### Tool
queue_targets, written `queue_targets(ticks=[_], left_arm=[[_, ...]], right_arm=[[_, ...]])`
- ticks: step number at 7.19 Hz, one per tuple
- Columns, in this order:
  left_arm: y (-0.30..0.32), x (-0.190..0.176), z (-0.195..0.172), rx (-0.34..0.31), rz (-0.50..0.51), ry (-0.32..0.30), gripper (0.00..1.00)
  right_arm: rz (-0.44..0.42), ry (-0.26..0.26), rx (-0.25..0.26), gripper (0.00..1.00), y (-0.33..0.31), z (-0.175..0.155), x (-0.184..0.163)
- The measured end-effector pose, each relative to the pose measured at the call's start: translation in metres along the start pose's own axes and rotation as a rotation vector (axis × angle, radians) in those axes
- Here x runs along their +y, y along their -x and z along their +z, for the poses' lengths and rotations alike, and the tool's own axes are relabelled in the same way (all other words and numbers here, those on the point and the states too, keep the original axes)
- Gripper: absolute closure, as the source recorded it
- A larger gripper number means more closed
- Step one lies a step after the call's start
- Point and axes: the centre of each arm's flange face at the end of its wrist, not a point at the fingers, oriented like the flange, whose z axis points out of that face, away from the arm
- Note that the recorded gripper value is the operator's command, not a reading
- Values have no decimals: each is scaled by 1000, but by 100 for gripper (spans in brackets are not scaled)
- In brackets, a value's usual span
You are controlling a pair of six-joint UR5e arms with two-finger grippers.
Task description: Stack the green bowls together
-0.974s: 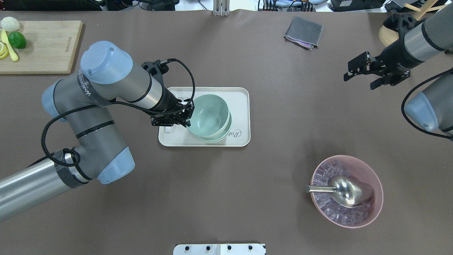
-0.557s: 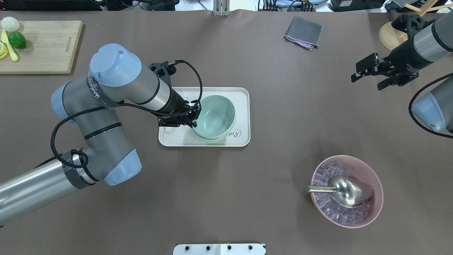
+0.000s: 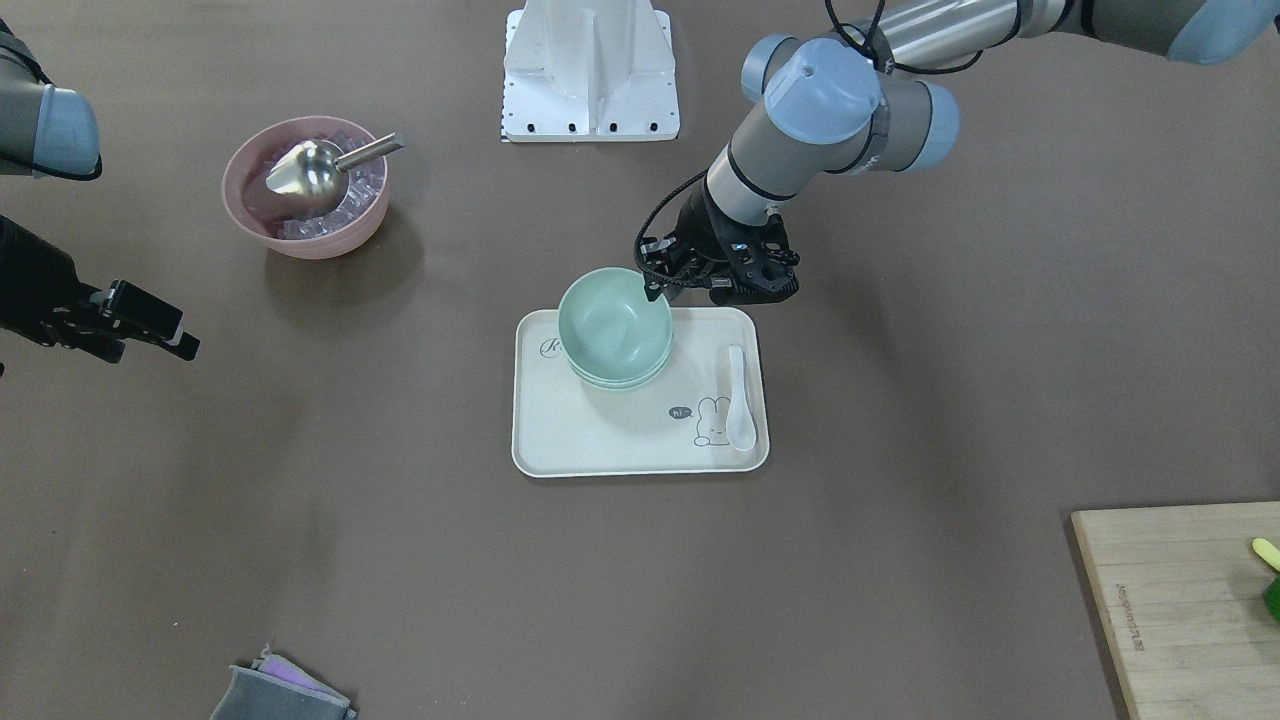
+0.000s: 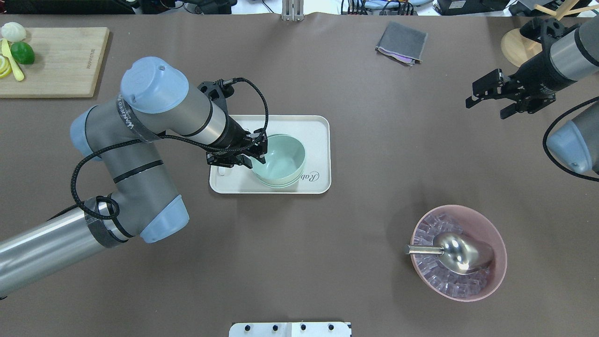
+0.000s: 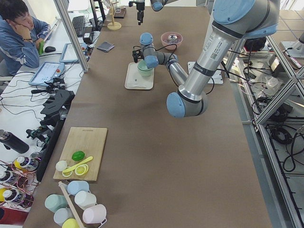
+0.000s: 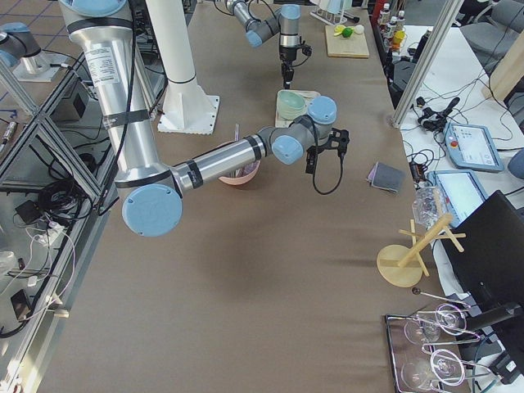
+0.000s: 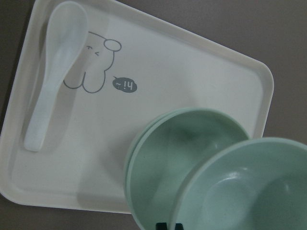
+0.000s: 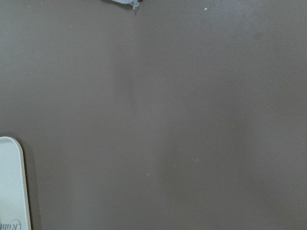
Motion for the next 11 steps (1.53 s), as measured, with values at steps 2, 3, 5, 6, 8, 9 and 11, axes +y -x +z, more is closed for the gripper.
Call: queue_targets(ticks=[2, 3, 5, 6, 8, 9, 11], left_arm=[[7, -14, -4, -2, 2, -17, 2], [12, -29, -18, 3, -3, -39, 2], [71, -71, -66, -18, 62, -63, 2], [121, -90, -89, -57, 164, -74, 2], [253, -107, -145, -172, 393, -99, 2], [322, -109, -181, -221, 477, -101, 2], [425, -119, -253, -254, 558, -82, 2]], right_arm=[[4, -1, 3, 0, -4, 0, 1], [3, -4, 8, 0, -12, -2, 0], [-40, -19, 35, 0, -56, -13, -2], [-82, -28, 56, 0, -89, -21, -2], [-181, -46, 108, 0, -165, -39, -9], [-225, -48, 136, 0, -206, -45, -18], [-306, -34, 188, 0, -284, -52, -32]])
